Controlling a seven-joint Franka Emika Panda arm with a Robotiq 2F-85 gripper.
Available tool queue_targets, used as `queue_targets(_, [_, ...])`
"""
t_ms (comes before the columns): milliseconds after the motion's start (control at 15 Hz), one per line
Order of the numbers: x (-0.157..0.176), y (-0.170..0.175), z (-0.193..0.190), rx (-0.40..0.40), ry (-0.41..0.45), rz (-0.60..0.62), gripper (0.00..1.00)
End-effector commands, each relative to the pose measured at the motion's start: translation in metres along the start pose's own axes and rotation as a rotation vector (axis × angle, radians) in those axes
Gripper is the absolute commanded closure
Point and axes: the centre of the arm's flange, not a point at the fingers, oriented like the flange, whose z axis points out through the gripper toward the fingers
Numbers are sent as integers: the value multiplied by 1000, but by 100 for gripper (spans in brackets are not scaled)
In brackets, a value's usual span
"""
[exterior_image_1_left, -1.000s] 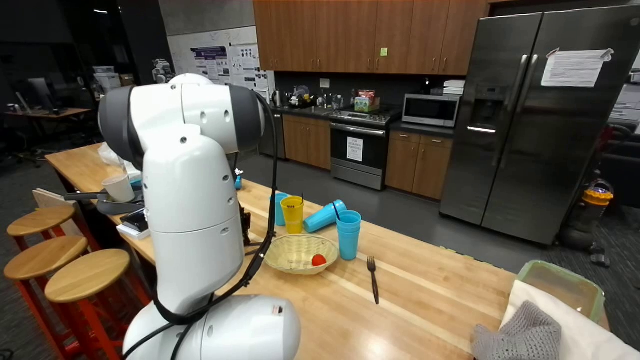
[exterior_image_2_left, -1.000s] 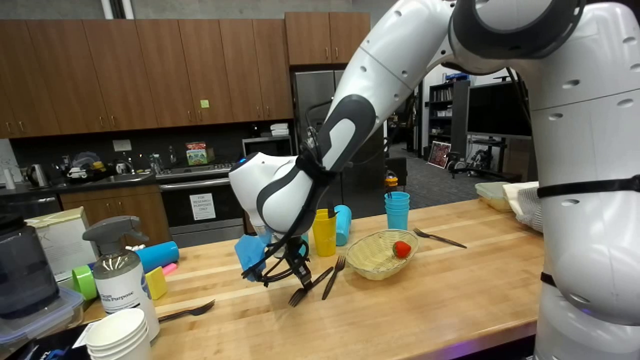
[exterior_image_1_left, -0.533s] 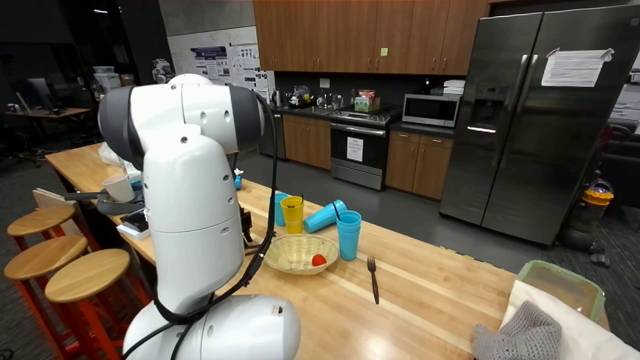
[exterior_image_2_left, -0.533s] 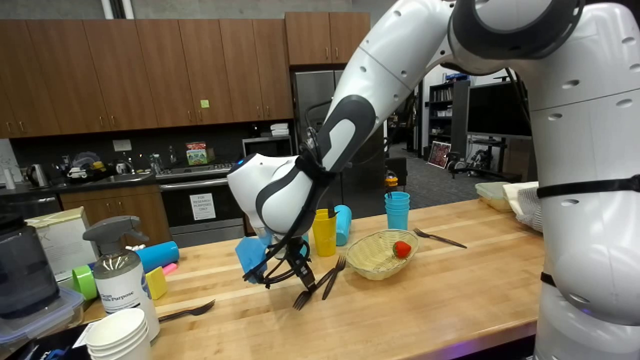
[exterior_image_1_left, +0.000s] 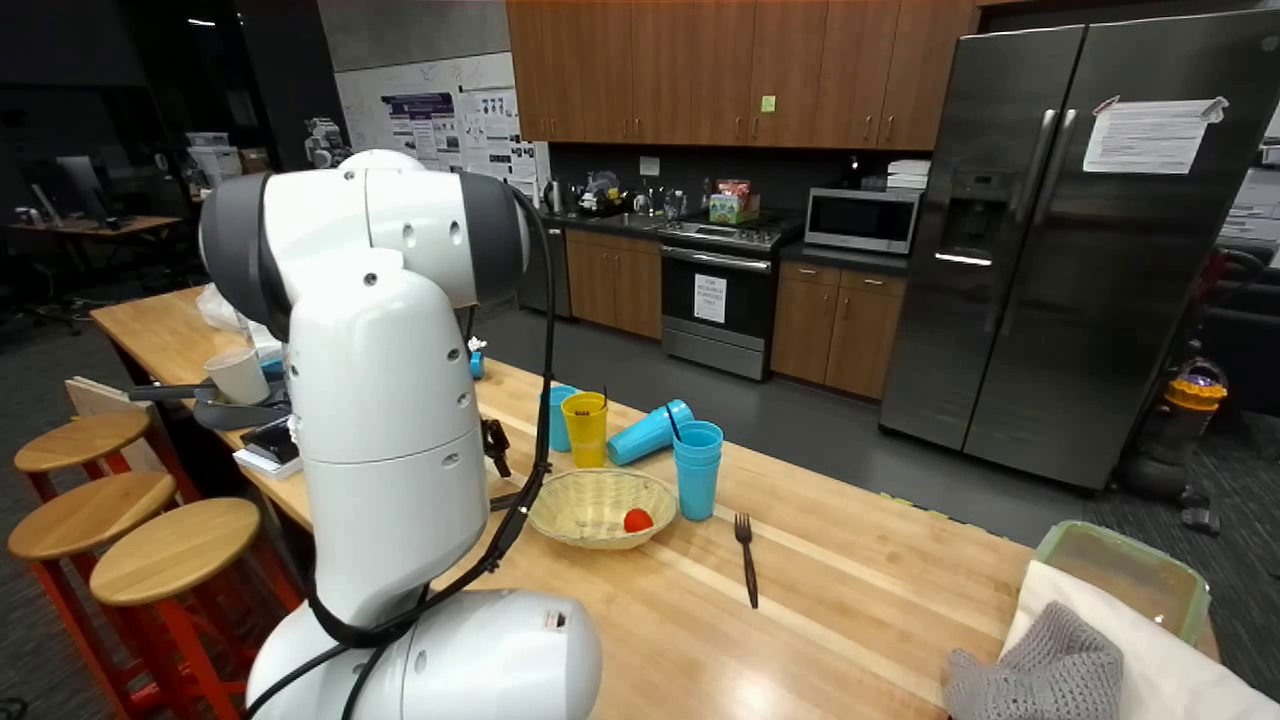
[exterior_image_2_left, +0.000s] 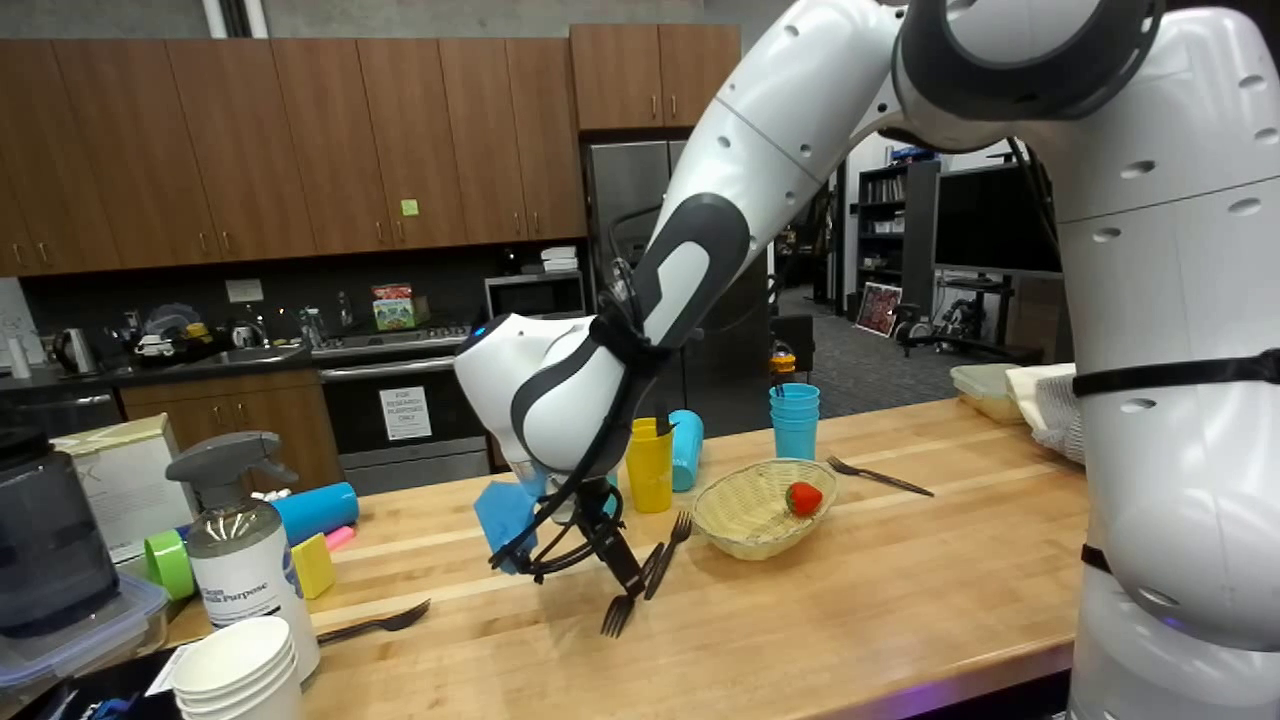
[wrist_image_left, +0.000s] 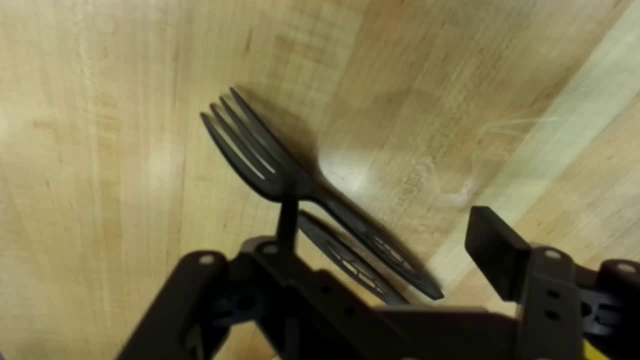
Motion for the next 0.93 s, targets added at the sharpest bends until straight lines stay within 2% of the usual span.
queue_targets(0, [12, 7, -5, 3, 27, 105, 0])
queue_targets(133, [16, 7, -10, 16, 40, 142, 0])
queue_targets(400, [14, 7, -13, -11, 45, 118, 0])
queue_targets(867, [-21, 12, 18, -88, -29, 38, 0])
